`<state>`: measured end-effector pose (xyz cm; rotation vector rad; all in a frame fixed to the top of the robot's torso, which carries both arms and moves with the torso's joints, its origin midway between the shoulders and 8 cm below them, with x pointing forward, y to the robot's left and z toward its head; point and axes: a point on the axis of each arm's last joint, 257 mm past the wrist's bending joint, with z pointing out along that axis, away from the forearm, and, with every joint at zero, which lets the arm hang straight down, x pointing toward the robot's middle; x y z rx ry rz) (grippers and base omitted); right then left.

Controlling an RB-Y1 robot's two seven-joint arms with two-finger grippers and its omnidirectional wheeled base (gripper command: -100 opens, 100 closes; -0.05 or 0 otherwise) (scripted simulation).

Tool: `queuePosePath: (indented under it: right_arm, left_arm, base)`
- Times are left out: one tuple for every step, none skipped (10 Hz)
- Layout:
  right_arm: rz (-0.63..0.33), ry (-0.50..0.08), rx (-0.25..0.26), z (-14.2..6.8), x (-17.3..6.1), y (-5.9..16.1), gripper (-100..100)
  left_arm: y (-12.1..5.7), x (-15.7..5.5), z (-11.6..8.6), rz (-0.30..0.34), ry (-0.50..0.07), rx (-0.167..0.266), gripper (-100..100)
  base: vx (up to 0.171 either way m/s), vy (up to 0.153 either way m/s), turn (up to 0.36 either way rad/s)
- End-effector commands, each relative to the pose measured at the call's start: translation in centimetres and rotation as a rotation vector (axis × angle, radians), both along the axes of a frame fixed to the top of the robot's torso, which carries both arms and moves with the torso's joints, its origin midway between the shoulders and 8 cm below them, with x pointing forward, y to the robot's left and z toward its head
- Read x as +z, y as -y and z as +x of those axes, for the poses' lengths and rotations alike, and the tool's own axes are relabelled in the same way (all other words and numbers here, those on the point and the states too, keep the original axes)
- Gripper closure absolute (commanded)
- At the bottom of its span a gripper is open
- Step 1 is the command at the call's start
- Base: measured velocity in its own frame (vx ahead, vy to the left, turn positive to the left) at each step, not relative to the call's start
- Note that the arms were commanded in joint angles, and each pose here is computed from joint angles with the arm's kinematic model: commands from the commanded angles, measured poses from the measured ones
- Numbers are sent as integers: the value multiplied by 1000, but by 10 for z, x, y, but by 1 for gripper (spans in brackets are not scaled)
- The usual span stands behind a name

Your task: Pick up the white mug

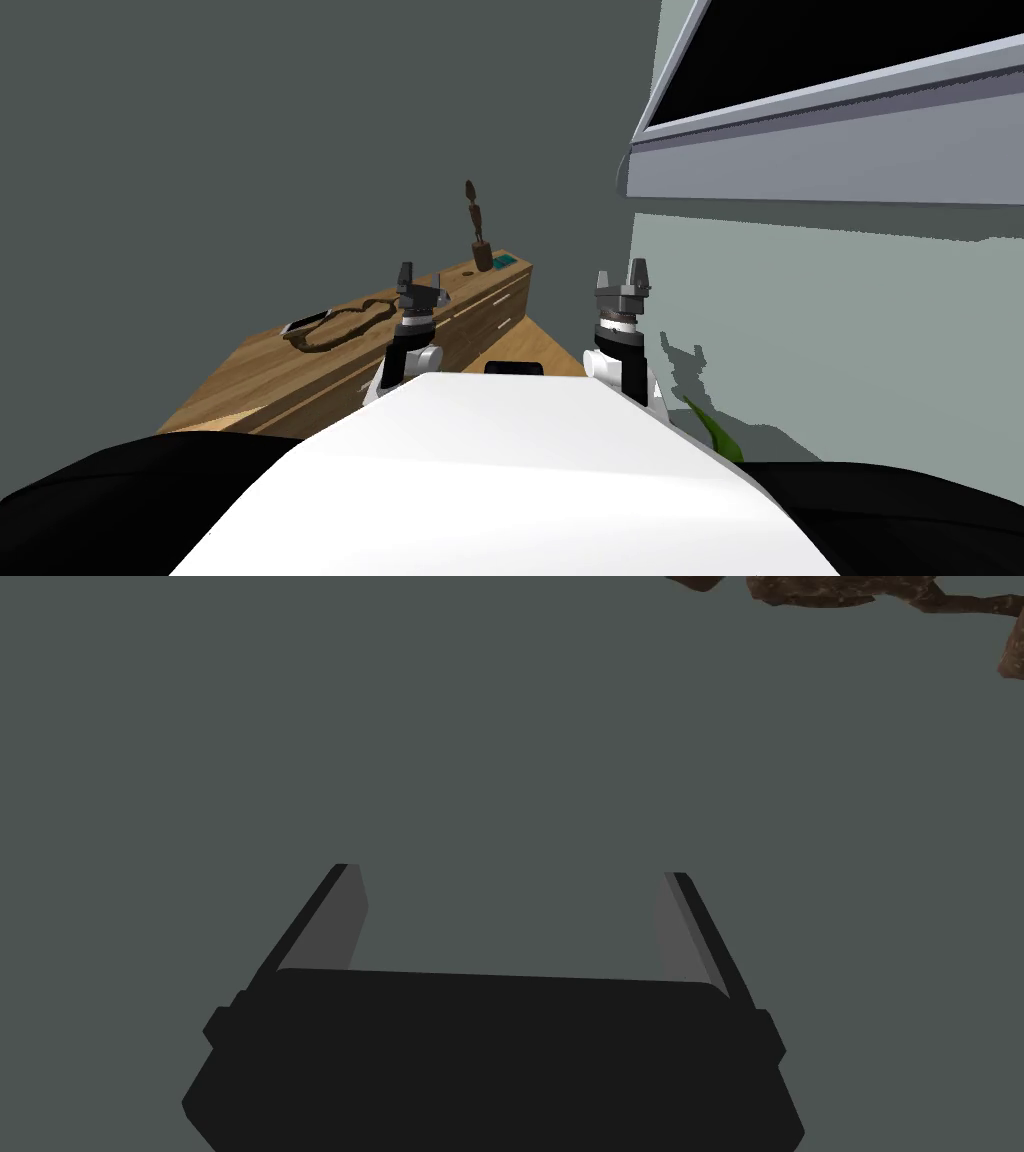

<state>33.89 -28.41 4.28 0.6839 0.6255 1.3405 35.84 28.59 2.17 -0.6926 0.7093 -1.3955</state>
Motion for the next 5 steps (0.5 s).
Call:
queuePosePath:
  right_arm:
    - [0, 0, 0, 0, 0, 0, 0]
    - [0, 0, 0, 0, 0, 0, 0]
    - [0, 0, 0, 0, 0, 0, 0]
    - [0, 0, 0, 0, 0, 0, 0]
    - [0, 0, 0, 0, 0, 0, 0]
  left_arm:
    - [-8, -12, 9, -39, -41, -16, -100]
    - [-12, -19, 14, -64, -65, -24, -100]
    - [-16, -26, 18, -89, -89, -31, -100]
    - [-20, -34, 22, -115, -113, -38, -100]
    - [-24, -41, 26, -141, -138, -43, -100]
  base:
    - [19, -101, 122]
    - [16, -97, 103]
    - [17, -100, 117]
    - [3, -106, 120]
    - [-6, -92, 133]
